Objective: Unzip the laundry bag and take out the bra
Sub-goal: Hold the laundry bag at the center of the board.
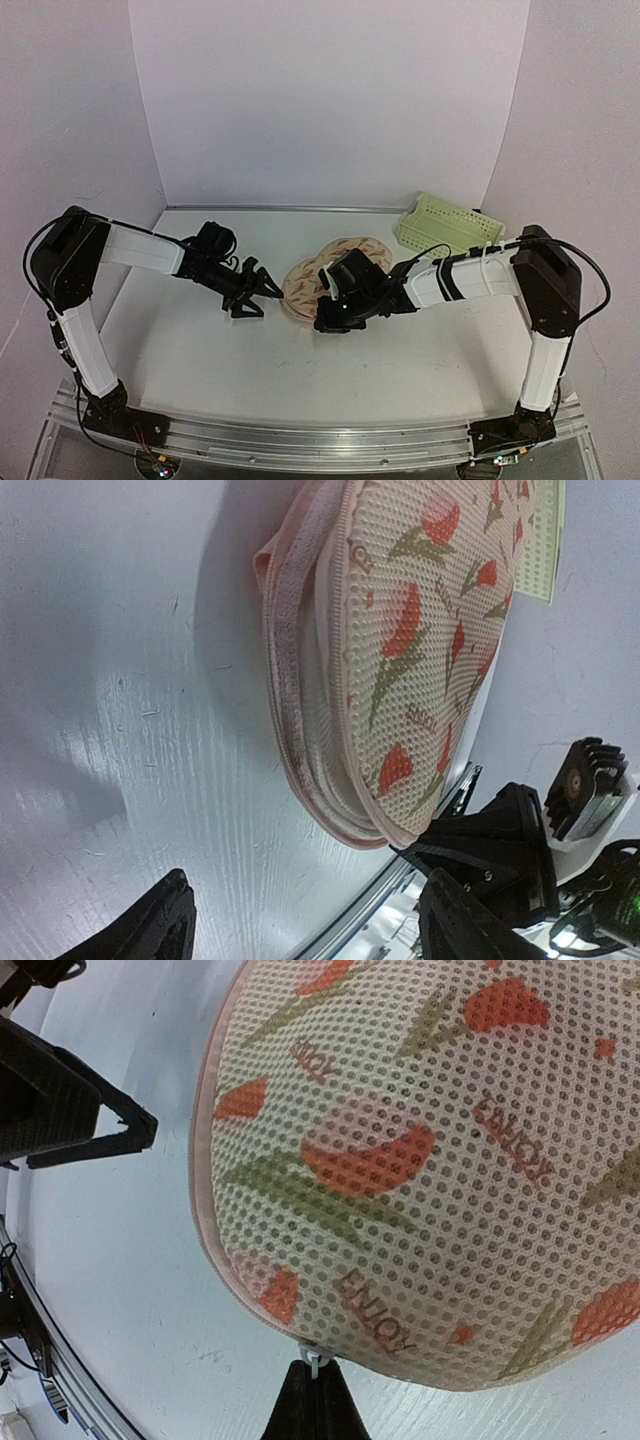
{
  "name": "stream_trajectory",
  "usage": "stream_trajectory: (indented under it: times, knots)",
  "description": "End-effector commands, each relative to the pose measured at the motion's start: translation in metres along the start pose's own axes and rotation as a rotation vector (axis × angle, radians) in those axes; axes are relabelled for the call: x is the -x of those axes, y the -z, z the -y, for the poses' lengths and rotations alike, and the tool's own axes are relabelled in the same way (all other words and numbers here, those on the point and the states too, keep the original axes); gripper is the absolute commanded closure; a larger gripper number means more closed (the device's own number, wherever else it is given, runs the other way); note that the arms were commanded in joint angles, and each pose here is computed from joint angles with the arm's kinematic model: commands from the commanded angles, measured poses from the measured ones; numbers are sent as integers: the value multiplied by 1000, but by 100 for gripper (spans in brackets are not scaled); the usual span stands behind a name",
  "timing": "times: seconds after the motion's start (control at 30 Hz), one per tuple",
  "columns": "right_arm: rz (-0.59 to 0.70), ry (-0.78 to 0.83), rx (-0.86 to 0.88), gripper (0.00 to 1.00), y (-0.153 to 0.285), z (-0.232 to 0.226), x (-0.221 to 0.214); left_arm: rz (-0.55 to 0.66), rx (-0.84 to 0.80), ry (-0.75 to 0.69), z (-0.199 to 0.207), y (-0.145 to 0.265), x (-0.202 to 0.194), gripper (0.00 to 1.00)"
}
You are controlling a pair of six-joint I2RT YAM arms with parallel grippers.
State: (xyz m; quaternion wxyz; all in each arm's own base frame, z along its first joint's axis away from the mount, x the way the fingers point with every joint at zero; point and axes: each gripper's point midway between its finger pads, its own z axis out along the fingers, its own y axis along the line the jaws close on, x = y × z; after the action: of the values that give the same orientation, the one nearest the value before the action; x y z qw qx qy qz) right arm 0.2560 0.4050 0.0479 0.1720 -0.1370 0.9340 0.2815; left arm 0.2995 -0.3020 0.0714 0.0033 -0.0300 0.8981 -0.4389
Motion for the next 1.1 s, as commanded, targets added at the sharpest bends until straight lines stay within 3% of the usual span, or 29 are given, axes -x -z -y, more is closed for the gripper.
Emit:
stream_trajectory:
  times: [0.0,0.67,1.07]
  knots:
    - [23,27,36,100,5,-15,9,60,-159,16,36,4,8,23]
    - [31,33,27,100,13,-9,4,24,-188,128,36,-39,10,22]
    - [36,49,55,100,19,-13,1,10,-202,115,43,-50,17,38]
